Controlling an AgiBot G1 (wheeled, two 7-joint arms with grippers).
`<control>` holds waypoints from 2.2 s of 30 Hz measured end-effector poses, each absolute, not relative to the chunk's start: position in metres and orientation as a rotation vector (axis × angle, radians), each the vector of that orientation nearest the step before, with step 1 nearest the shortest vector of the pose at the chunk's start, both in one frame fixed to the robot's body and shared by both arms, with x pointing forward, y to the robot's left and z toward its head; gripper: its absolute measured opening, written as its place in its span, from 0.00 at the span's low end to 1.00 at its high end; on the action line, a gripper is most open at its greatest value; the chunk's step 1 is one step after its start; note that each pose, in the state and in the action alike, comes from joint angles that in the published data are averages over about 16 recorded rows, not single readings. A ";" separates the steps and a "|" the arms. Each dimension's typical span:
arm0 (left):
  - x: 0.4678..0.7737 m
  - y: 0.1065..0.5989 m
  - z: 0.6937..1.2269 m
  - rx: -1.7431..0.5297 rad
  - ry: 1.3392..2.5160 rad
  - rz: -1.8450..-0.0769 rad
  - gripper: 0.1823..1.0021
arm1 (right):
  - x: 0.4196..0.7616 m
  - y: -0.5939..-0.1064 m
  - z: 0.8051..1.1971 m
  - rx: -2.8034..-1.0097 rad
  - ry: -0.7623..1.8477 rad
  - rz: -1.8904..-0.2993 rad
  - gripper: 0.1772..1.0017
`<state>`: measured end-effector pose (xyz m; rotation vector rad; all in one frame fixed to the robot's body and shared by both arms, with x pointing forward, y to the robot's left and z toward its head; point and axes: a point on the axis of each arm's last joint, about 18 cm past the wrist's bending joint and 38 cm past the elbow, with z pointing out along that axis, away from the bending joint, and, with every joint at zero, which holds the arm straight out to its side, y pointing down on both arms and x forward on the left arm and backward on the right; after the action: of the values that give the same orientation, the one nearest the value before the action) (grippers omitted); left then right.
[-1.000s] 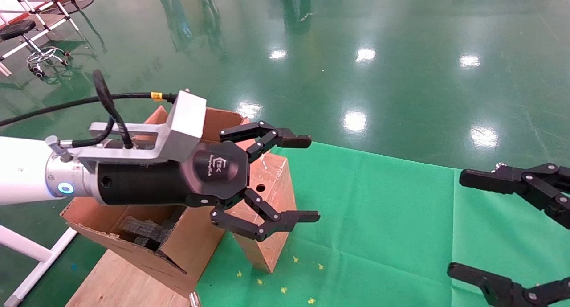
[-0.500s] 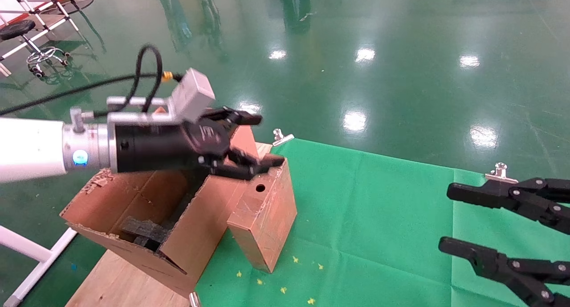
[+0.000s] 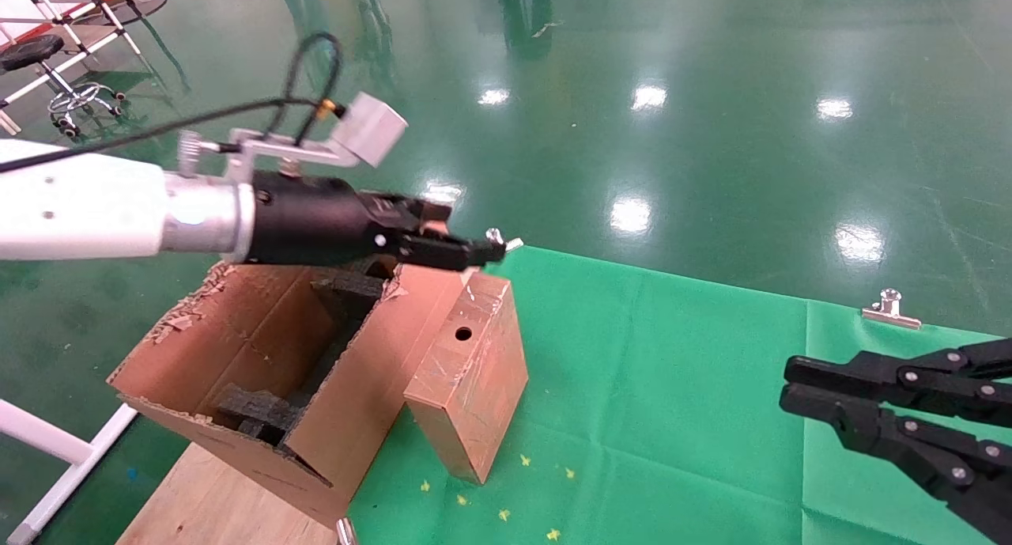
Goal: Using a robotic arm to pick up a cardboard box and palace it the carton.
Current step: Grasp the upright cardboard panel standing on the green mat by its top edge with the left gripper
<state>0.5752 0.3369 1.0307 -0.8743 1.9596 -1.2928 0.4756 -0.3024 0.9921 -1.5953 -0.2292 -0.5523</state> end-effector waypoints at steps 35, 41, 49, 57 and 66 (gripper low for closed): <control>0.598 0.298 0.984 -1.263 2.126 -0.914 1.00 | 0.476 -0.302 0.992 -1.595 -0.229 -0.552 0.02; 0.599 0.297 0.978 -1.248 2.145 -0.874 1.00 | 0.476 -0.302 0.992 -1.595 -0.229 -0.553 0.02; 0.599 0.297 0.977 -1.237 2.154 -0.852 1.00 | 0.476 -0.302 0.992 -1.595 -0.229 -0.553 0.03; 0.599 0.297 0.978 -1.242 2.148 -0.867 0.97 | 0.476 -0.302 0.992 -1.595 -0.229 -0.553 0.08; 0.599 0.297 0.979 -1.246 2.145 -0.878 0.88 | 0.476 -0.302 0.992 -1.595 -0.228 -0.553 0.21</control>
<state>0.5989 0.2966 0.9786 -1.2461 2.1448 -0.8776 0.4757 -0.3025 0.9921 -1.5949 -0.2285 -0.5525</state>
